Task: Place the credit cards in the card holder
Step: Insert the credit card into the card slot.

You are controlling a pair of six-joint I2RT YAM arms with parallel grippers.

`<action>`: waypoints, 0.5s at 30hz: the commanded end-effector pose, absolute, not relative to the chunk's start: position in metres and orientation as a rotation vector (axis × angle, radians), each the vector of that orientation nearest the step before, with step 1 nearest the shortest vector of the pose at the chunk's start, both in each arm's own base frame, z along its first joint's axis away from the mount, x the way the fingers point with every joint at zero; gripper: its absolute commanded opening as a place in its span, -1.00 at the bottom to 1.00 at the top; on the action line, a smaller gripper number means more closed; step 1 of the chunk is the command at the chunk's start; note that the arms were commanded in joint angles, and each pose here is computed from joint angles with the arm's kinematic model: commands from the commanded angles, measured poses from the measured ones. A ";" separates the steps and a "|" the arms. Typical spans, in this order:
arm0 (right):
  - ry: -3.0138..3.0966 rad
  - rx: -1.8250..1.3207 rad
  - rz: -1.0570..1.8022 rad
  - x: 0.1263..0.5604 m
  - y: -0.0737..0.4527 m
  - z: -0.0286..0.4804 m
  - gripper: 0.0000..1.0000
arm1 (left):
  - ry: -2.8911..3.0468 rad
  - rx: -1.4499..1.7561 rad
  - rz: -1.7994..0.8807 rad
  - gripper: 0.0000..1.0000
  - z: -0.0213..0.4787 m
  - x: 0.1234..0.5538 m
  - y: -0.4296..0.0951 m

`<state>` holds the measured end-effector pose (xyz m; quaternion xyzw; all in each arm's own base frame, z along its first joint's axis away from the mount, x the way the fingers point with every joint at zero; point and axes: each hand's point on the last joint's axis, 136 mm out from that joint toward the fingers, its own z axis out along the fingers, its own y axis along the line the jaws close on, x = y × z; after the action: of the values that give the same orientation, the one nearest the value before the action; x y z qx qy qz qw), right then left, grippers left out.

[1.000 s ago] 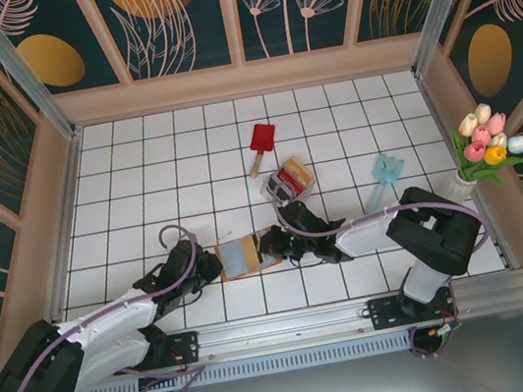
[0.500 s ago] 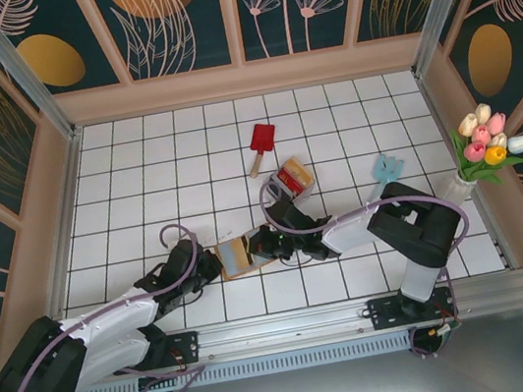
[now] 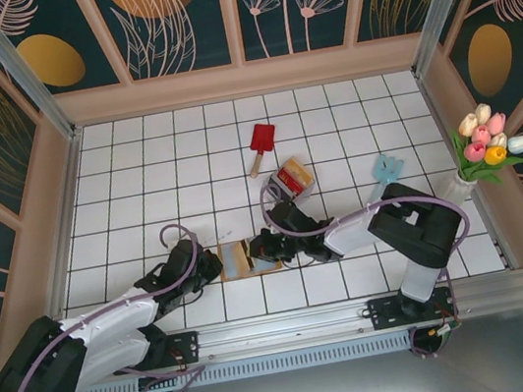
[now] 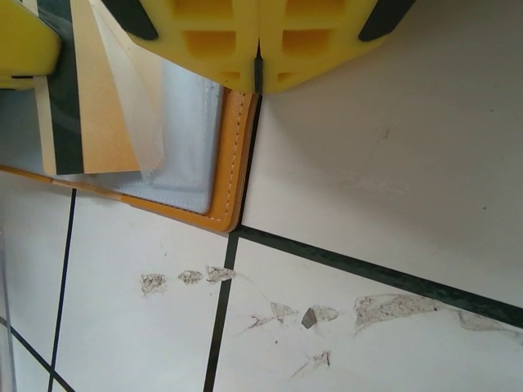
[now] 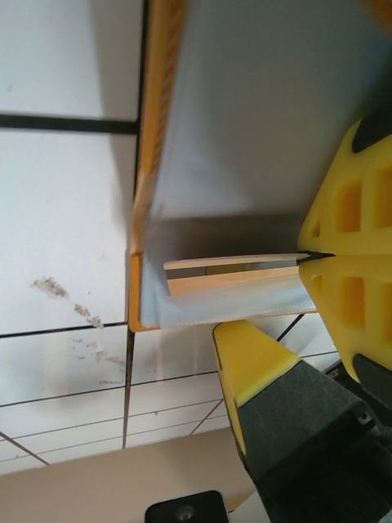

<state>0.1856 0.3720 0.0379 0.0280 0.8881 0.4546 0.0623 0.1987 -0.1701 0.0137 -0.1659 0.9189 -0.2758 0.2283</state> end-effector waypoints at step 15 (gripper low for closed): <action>2.735 0.068 1.292 0.182 0.378 0.028 -0.53 | 2.499 -0.564 -0.835 -1.00 0.012 0.194 -0.169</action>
<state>0.1846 0.3875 0.0309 0.0214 0.8901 0.4523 0.0522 0.1972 -0.1704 0.0138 -0.1947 0.9069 -0.2980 0.2257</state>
